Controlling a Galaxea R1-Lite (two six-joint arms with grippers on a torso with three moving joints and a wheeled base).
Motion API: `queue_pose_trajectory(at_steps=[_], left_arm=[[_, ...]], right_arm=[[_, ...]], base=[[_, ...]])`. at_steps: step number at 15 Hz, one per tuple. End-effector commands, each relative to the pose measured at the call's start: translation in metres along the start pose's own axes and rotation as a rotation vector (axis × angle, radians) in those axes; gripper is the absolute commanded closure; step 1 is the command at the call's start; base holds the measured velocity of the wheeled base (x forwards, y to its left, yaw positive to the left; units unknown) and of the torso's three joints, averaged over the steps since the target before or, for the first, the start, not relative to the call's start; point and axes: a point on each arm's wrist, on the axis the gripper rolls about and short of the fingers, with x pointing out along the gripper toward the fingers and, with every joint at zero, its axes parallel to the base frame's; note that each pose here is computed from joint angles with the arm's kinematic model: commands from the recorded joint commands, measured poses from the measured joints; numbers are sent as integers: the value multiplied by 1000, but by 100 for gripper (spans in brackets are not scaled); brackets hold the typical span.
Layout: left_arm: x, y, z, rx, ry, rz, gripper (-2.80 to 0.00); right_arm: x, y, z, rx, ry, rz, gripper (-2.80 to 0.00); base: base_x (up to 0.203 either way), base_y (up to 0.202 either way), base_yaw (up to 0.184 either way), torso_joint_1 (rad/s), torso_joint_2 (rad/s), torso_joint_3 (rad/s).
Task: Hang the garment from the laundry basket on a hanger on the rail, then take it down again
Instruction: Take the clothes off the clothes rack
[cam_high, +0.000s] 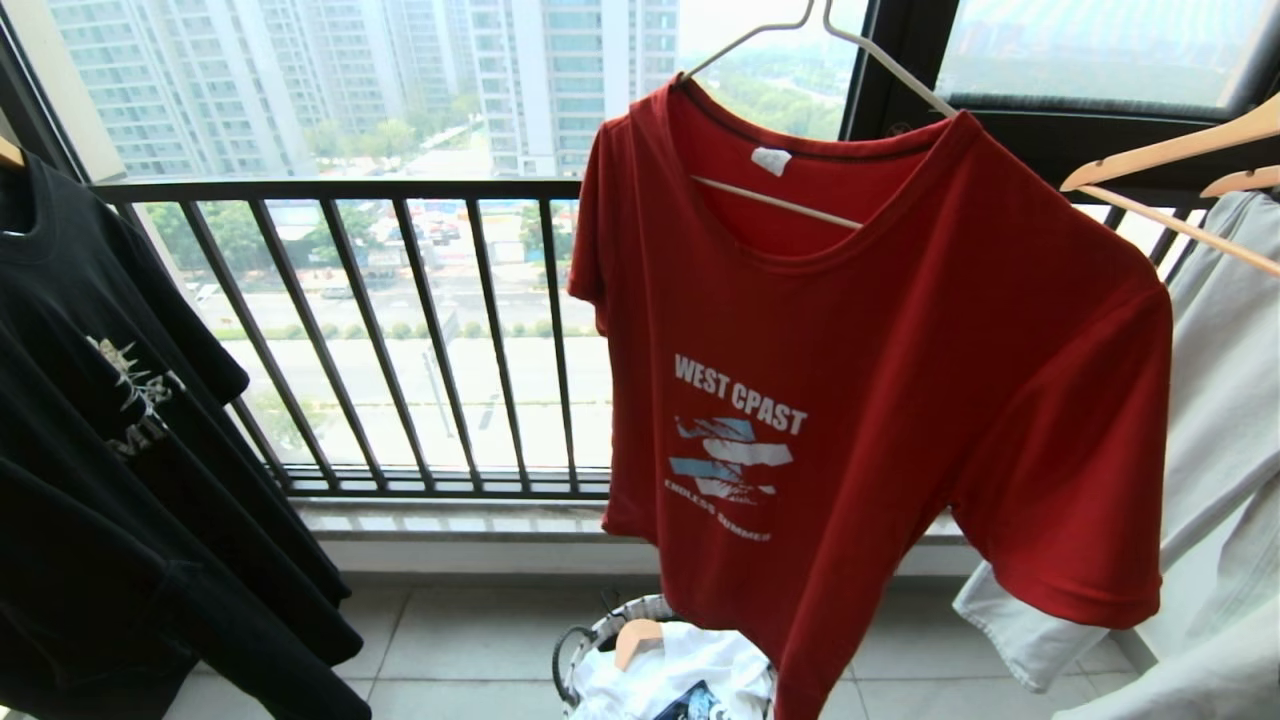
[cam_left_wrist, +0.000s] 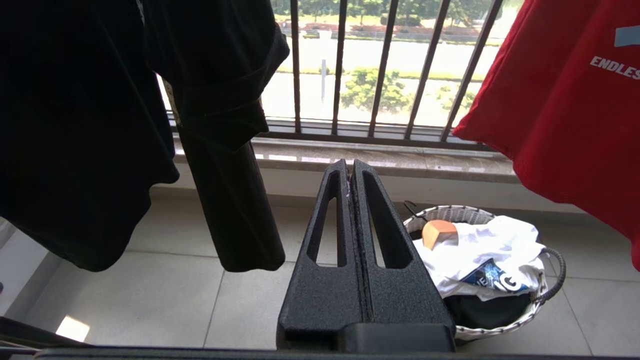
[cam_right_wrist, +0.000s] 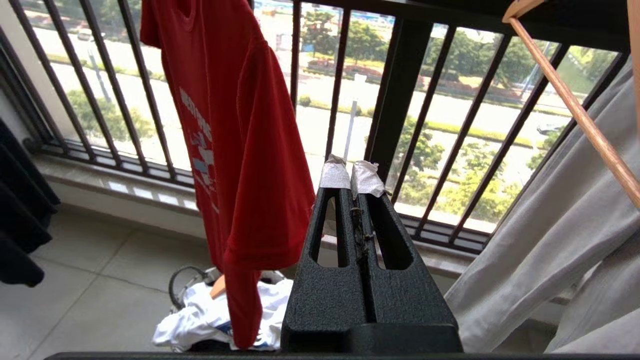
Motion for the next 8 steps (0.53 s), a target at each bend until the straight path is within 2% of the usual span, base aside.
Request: queue_pose_trajectory(at_steps=[1, 5, 8], left_arm=[[0, 0, 0, -1, 2, 2, 0], [0, 0, 0, -1, 1, 1, 0], [0, 0, 0, -1, 1, 2, 0]], right_arm=[[40, -9, 25, 19, 74, 73, 0], [98, -19, 67, 34, 103, 192, 0], [135, -10, 86, 41, 134, 335, 0]], base=[[0, 0, 0, 0, 0, 0], [0, 0, 0, 0, 0, 0], [0, 0, 0, 0, 0, 0]])
